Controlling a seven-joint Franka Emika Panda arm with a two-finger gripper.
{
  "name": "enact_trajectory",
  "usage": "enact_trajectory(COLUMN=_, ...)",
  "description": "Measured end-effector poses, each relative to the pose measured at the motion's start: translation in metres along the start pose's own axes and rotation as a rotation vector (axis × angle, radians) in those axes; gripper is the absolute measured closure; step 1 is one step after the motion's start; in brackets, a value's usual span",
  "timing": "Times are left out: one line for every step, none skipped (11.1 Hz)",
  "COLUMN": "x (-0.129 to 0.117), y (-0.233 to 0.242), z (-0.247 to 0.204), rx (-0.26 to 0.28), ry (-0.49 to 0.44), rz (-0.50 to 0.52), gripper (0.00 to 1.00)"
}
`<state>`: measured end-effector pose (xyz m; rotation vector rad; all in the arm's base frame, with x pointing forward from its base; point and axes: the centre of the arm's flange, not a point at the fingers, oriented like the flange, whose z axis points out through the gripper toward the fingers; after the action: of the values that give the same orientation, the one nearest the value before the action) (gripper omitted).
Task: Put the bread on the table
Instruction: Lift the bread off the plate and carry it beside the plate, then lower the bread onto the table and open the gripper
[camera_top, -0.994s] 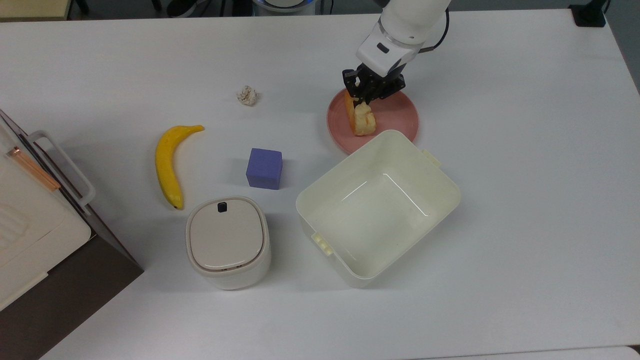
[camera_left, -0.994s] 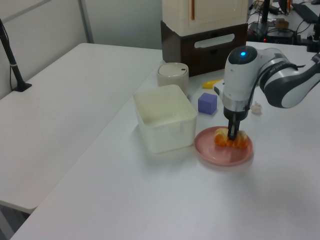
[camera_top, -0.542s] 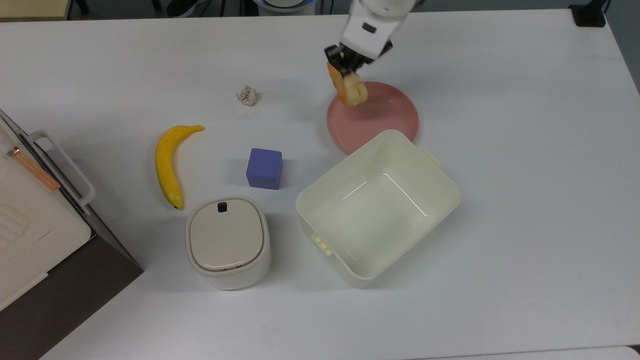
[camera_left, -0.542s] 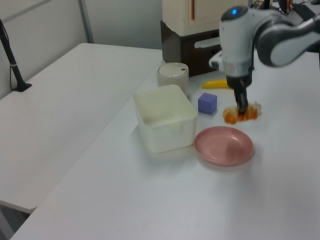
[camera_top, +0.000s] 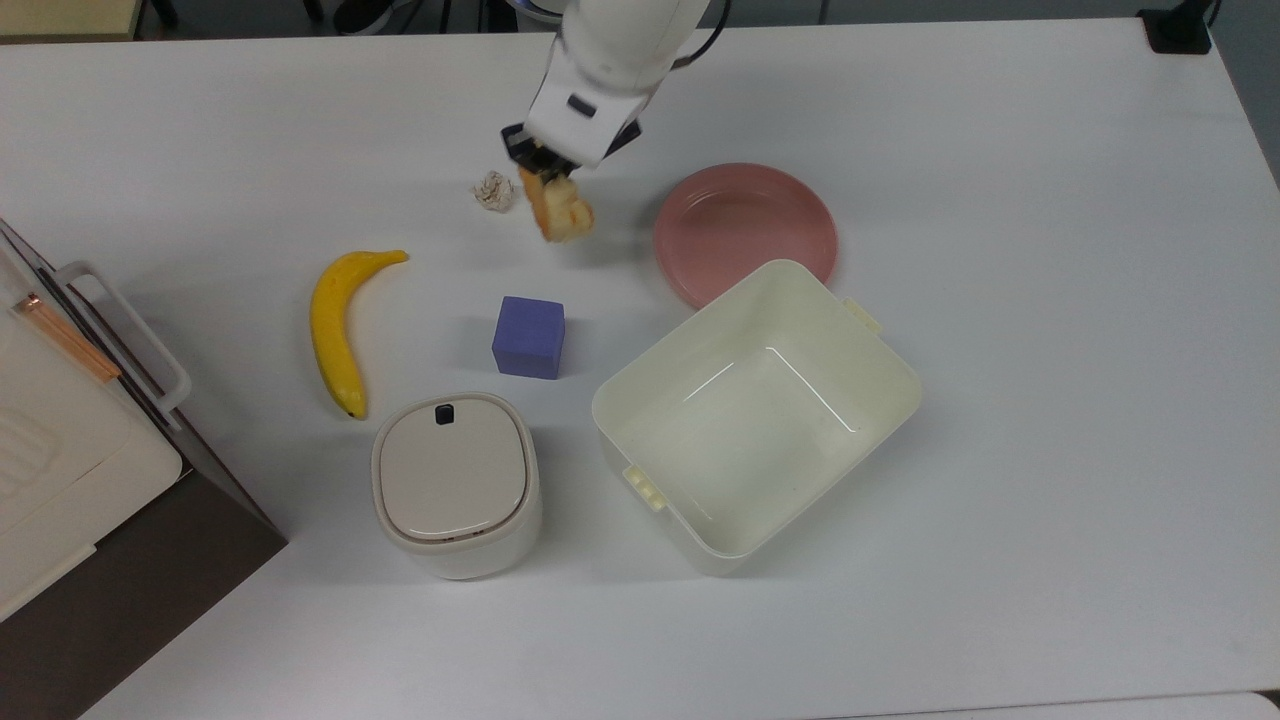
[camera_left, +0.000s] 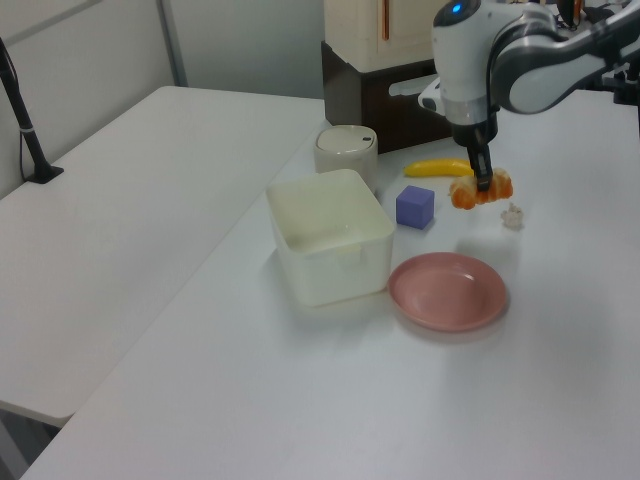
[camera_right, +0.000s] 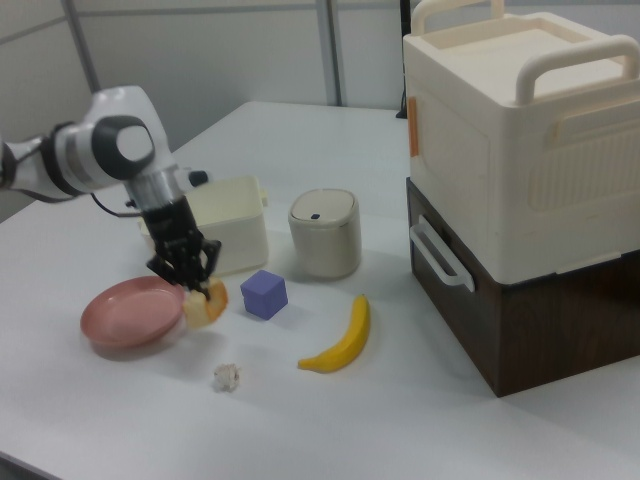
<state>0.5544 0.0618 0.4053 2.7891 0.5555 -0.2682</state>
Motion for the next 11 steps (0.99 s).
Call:
enact_trajectory(x=0.005, y=0.004, z=0.016, rx=-0.008, ry=-0.01, rz=-0.001, gripper=0.91)
enact_trajectory(x=0.01, y=0.004, z=0.03, rx=-0.012, ry=-0.02, rz=-0.007, gripper=0.91)
enact_trajectory(x=0.015, y=0.001, z=0.039, rx=-0.013, ry=-0.028, rz=-0.014, gripper=0.91)
enact_trajectory(x=0.016, y=-0.001, z=0.042, rx=-0.013, ry=-0.033, rz=-0.019, gripper=0.91)
enact_trajectory(x=0.017, y=-0.003, z=0.041, rx=-0.014, ry=-0.032, rz=-0.021, gripper=0.91)
enact_trajectory(x=0.018, y=-0.005, z=0.039, rx=-0.015, ry=-0.028, rz=-0.014, gripper=0.91)
enact_trajectory(x=0.019, y=-0.006, z=0.037, rx=-0.016, ry=-0.023, rz=-0.005, gripper=0.91)
enact_trajectory(x=0.021, y=-0.007, z=0.034, rx=-0.018, ry=-0.008, rz=0.012, gripper=0.91)
enact_trajectory(x=0.024, y=-0.008, z=0.031, rx=-0.02, ry=0.02, rz=0.037, gripper=0.91)
enact_trajectory(x=0.029, y=-0.009, z=0.027, rx=-0.022, ry=0.063, rz=0.071, gripper=0.91)
enact_trajectory(x=0.035, y=-0.014, z=0.026, rx=-0.023, ry=0.1, rz=0.098, gripper=0.91)
